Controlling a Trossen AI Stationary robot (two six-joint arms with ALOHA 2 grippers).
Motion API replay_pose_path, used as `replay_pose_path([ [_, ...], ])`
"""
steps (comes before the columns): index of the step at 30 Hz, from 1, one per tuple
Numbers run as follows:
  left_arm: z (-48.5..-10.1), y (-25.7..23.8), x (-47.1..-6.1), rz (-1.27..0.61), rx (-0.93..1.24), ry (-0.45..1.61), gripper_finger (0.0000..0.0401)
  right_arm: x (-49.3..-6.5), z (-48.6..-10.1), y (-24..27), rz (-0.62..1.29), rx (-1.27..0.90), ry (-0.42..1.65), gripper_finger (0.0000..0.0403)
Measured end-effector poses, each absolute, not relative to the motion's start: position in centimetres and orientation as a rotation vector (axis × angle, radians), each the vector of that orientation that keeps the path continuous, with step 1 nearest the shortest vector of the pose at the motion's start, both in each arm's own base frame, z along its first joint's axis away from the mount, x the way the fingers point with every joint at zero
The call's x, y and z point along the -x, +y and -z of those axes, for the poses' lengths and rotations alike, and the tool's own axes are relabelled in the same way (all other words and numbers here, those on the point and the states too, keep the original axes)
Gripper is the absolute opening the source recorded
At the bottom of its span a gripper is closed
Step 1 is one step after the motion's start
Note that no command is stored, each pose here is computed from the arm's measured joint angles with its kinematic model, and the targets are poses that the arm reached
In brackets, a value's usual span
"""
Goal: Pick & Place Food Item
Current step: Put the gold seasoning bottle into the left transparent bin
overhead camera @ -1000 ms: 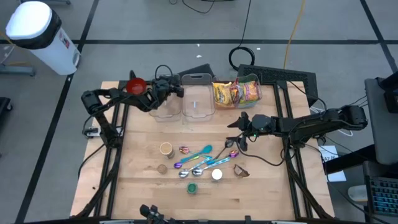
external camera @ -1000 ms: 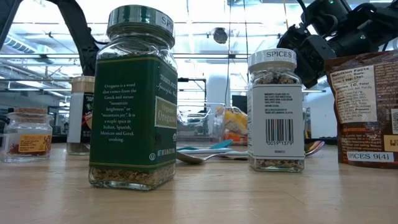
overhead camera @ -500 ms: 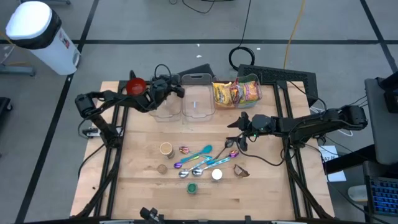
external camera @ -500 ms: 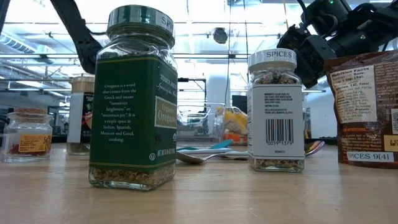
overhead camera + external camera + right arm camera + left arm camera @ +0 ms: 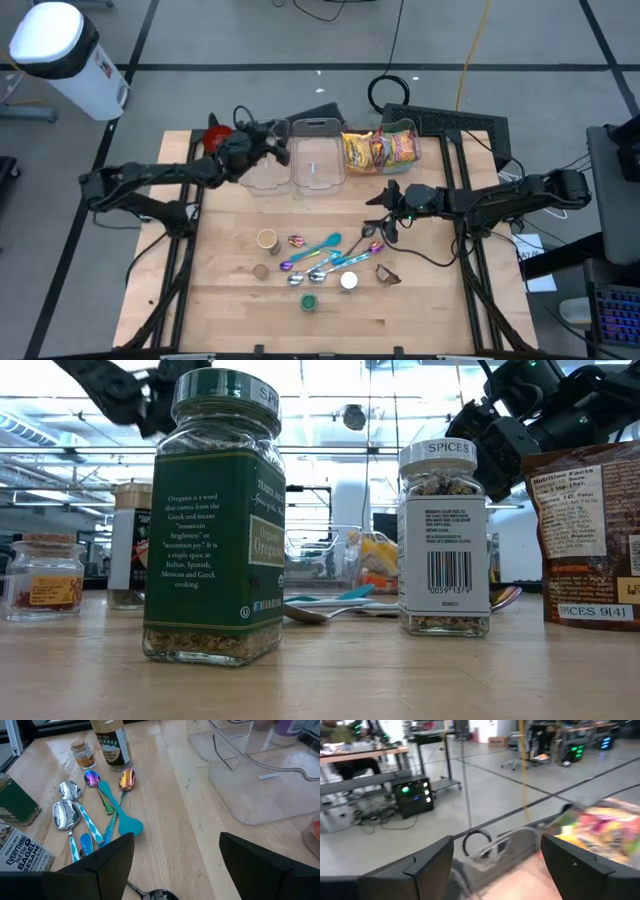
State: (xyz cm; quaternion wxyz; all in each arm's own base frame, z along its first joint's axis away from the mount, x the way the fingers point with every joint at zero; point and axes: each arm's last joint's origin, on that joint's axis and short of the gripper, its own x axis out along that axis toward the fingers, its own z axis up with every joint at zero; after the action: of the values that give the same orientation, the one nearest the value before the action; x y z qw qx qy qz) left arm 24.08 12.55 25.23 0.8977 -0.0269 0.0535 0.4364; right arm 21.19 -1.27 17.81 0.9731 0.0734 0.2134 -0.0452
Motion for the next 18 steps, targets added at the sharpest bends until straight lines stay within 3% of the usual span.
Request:
replay_pose_path([
  [11, -28.6, 6.0, -22.2, -0.659, 0.082, 0.088, 0.0306, -21.2, -17.8, -1.3, 0.092, -0.151, 0.429, 0.0283],
  [14, -29.0, 4.3, -21.8, -0.463, 0.127, 0.098, 0.0306, -21.2, -17.8, -1.3, 0.092, -0.152, 0.428, 0.0283],
  [18, -28.8, 2.2, -21.5, -0.062, 0.193, 0.183, 0.0306, -21.2, -17.8, -1.3, 0.092, -0.152, 0.427, 0.0283],
])
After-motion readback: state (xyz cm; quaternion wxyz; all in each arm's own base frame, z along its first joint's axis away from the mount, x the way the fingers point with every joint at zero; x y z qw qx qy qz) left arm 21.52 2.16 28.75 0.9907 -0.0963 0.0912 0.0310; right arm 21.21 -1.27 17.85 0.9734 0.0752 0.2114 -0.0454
